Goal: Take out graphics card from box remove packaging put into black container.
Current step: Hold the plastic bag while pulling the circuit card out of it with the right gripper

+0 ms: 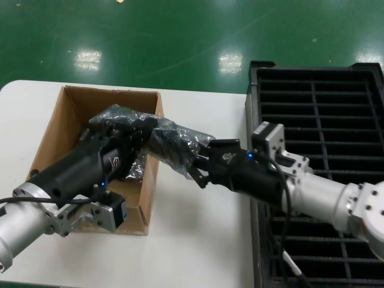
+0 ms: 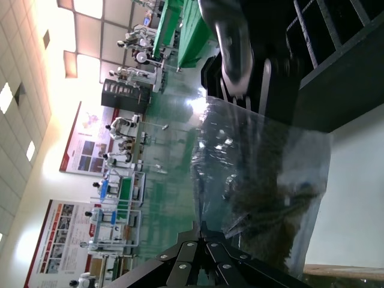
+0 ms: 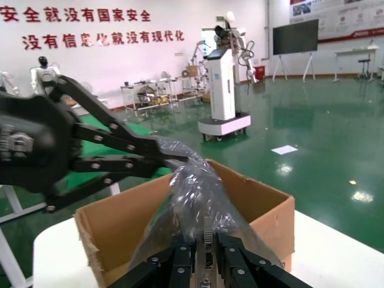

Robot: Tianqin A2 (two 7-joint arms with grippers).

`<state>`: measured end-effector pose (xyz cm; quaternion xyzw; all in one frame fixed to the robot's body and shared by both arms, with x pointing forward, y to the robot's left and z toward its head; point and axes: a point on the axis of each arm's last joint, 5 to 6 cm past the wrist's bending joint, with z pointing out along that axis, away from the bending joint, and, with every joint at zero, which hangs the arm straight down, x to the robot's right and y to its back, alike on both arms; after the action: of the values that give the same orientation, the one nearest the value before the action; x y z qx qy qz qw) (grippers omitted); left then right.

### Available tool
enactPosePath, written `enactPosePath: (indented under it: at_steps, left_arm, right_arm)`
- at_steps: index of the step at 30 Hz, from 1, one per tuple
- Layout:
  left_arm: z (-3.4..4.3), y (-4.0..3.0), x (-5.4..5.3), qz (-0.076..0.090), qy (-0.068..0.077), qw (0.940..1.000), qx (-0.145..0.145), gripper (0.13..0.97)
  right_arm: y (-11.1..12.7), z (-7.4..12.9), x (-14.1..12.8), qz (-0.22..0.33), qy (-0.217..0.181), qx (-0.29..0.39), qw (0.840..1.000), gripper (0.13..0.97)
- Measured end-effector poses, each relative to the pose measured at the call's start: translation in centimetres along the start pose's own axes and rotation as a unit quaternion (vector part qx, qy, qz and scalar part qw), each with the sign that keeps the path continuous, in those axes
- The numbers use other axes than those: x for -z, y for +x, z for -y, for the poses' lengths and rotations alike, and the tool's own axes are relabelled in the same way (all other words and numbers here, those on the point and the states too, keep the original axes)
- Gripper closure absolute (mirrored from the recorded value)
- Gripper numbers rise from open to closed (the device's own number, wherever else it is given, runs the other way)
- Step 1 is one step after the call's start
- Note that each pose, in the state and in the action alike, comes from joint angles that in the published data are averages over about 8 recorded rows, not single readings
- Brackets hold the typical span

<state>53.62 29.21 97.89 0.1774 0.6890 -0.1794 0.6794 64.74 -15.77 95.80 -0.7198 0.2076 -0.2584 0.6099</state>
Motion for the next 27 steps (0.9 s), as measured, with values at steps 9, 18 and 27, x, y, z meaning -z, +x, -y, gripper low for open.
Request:
enactPosePath:
  at_steps: [9,18,27]
  left_arm:
    - [0.0,0.0,0.0,0.0,0.0,1.0,0.0,0.957]
    - [0.0,0.0,0.0,0.0,0.0,1.0,0.0,0.957]
    - [0.0,0.0,0.0,0.0,0.0,1.0,0.0,0.957]
  right_arm:
    - [-0.6,0.7,3.0,0.004,0.006,0.023,1.0,0.907]
    - [-0.7,0.8,5.7,-0.006,-0.003,0.045,0.999,0.907]
    - [-1.1,1.6,12.1,-0.034,-0.015,0.051,0.998,0.907]
